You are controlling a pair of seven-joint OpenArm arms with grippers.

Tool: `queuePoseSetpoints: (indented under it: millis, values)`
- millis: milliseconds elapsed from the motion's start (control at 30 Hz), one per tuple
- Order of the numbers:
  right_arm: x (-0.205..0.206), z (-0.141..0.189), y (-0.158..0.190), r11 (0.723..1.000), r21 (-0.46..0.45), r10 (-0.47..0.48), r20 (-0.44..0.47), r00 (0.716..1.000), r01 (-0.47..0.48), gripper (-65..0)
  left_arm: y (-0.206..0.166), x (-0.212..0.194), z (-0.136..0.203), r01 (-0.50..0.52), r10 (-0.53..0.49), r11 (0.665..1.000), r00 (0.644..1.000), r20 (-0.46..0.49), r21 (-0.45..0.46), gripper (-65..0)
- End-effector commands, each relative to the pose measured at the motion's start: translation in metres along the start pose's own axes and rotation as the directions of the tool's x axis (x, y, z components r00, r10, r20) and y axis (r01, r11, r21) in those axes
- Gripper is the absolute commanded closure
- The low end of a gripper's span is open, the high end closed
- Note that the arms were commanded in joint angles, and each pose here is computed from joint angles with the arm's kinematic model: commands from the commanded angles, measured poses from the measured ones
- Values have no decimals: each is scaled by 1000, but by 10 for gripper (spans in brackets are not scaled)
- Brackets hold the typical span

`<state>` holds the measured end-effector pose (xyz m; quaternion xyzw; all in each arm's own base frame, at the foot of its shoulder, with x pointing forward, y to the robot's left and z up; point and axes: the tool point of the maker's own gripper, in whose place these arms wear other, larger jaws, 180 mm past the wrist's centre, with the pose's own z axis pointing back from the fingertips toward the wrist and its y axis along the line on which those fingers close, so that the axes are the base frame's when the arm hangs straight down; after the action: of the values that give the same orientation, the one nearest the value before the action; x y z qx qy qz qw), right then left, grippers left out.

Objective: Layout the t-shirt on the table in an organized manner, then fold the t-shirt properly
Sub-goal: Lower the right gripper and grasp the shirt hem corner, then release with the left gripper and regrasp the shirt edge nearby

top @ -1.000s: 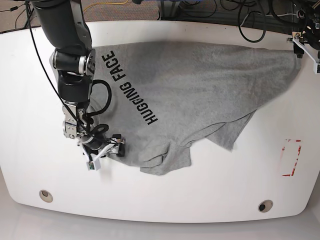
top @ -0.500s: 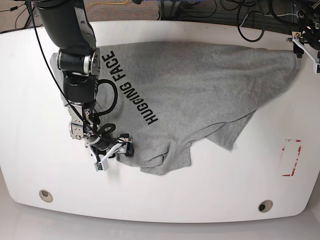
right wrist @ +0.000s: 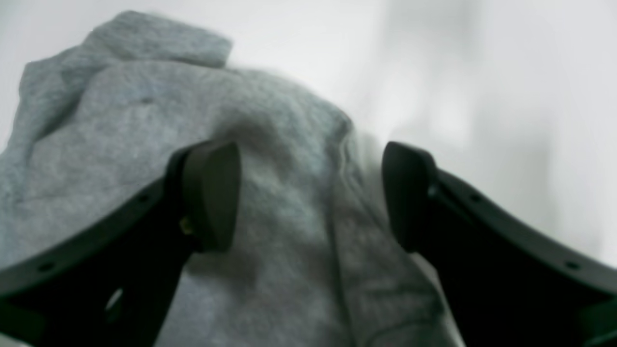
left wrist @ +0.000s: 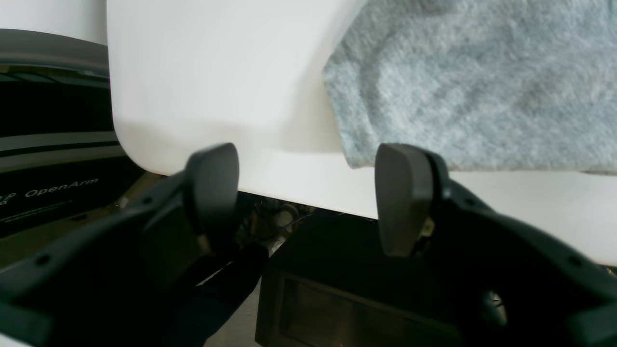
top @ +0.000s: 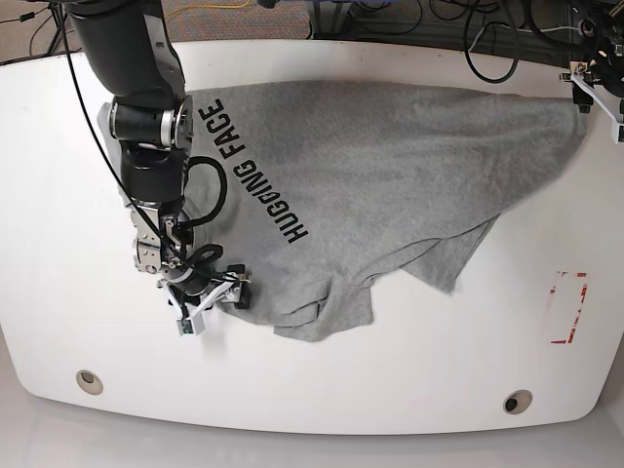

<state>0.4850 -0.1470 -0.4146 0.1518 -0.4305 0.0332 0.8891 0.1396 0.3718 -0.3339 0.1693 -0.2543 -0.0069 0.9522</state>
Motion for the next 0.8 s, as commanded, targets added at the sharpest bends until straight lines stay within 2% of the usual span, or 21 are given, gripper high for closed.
queuePoseSetpoints:
  millis: [0, 167, 300, 367, 433, 667, 767]
  values:
    - [30, 2, -4, 1000, -4, 12, 62, 998, -11, -445, 7, 6, 4, 12, -13, 1000, 1000, 22, 20, -399]
    - [10, -3, 5, 999, 15, 40, 2, 999, -40, -441, 7, 6, 4, 12, -13, 1000, 1000, 22, 20, -399]
    - [-1, -7, 15, 994, 38, 107, -39, 994, -105, -436, 7, 6, 4, 13, -13, 1000, 1000, 21, 21, -399]
    - [-3, -8, 18, 991, 43, 127, -48, 991, -124, -411, 7, 6, 4, 12, -12, 1000, 1000, 20, 20, -399]
    - [-3, -8, 18, 991, 43, 129, -48, 990, -127, -352, 7, 3, 2, 7, -7, 1000, 1000, 12, 15, -399]
    - [-2, -8, 18, 989, 44, 140, -50, 989, -138, -67, 17, -10, -7, -17, 17, 1000, 999, -33, 17, -399]
    - [-2, -8, 18, 989, 45, 141, -52, 989, -139, 0, 28, -15, -10, -80, 81, 996, 996, -33, 33, -401]
